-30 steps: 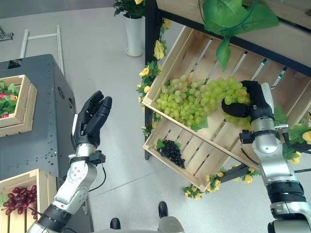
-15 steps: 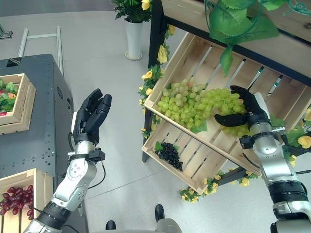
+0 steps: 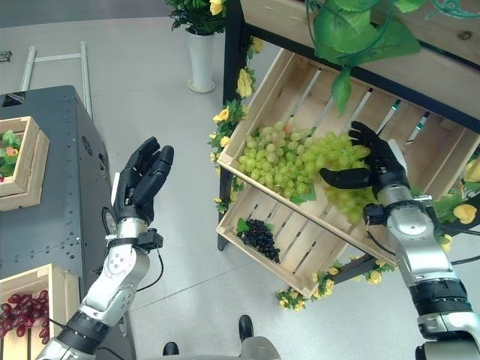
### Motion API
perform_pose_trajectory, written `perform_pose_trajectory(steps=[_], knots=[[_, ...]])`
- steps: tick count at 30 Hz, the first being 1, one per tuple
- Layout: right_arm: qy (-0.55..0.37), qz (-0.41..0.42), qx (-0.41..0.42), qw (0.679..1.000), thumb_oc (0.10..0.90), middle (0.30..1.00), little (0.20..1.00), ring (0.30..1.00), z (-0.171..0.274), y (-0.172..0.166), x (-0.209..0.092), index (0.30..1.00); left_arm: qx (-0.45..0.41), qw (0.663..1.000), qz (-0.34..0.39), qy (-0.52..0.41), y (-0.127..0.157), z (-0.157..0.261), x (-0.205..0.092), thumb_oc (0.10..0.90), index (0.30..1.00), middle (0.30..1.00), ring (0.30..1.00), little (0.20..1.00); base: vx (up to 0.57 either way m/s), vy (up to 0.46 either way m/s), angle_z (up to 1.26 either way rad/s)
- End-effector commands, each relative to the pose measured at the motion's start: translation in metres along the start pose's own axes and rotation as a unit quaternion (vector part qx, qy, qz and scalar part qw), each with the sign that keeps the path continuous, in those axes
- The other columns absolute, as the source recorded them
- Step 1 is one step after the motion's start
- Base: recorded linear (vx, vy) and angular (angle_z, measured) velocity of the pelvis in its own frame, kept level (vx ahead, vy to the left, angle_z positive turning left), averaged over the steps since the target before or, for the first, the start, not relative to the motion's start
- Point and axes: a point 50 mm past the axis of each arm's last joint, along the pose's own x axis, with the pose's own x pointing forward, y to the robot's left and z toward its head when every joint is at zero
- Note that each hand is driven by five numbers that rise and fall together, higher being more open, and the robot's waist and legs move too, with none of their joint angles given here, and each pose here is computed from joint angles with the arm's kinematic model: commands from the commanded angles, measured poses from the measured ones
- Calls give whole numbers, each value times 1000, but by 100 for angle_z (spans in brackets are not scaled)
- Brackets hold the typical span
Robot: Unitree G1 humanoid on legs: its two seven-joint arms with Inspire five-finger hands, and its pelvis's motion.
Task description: Pick up the fruits from the basket on one side to the basket on the other side
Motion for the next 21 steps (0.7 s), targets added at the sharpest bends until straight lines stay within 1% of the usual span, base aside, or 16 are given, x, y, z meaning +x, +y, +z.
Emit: perform_pose_trajectory(steps=[1, 5, 6, 8, 11, 16, 17, 18, 21], knots=[[-236, -28, 43, 970, 800, 900, 900, 900, 91, -21, 10, 900, -21, 991, -59, -120, -21, 41, 16, 800, 900, 900, 900, 900, 4, 7, -5], [-309, -2, 59, 949, 800, 900, 900, 900, 119, -10, 1, 900, -22, 991, -55, -118, -18, 38, 14, 800, 900, 900, 900, 900, 1, 2, -1], [-310, 0, 60, 949, 800, 900, 900, 900, 120, -9, 1, 900, -22, 991, -55, -117, -18, 38, 14, 800, 900, 900, 900, 900, 0, 0, 0], [-347, 13, 68, 935, 800, 900, 900, 900, 134, -3, -5, 900, -23, 992, -53, -116, -17, 37, 13, 800, 900, 900, 900, 900, 0, 0, 0], [-372, 26, 78, 924, 800, 900, 900, 900, 142, 1, -11, 900, -23, 992, -52, -113, -17, 35, 11, 800, 900, 900, 900, 900, 0, 0, 0], [-369, 78, 123, 918, 800, 900, 900, 900, 143, 16, -14, 900, -22, 992, -49, -116, -17, 36, 11, 800, 900, 900, 900, 900, 0, 0, 0], [-362, 110, 157, 912, 800, 900, 900, 900, 141, 26, -15, 900, -22, 992, -46, -116, -18, 37, 11, 800, 900, 900, 900, 900, 0, 0, 0], [-359, 122, 168, 910, 800, 900, 900, 900, 140, 28, -15, 900, -21, 992, -45, -117, -18, 37, 11, 800, 900, 900, 900, 900, 0, 0, 0], [-336, 184, 215, 898, 800, 900, 900, 900, 131, 51, -20, 900, -14, 992, -34, -121, -16, 37, 11, 800, 900, 900, 900, 900, 0, 0, 0]])
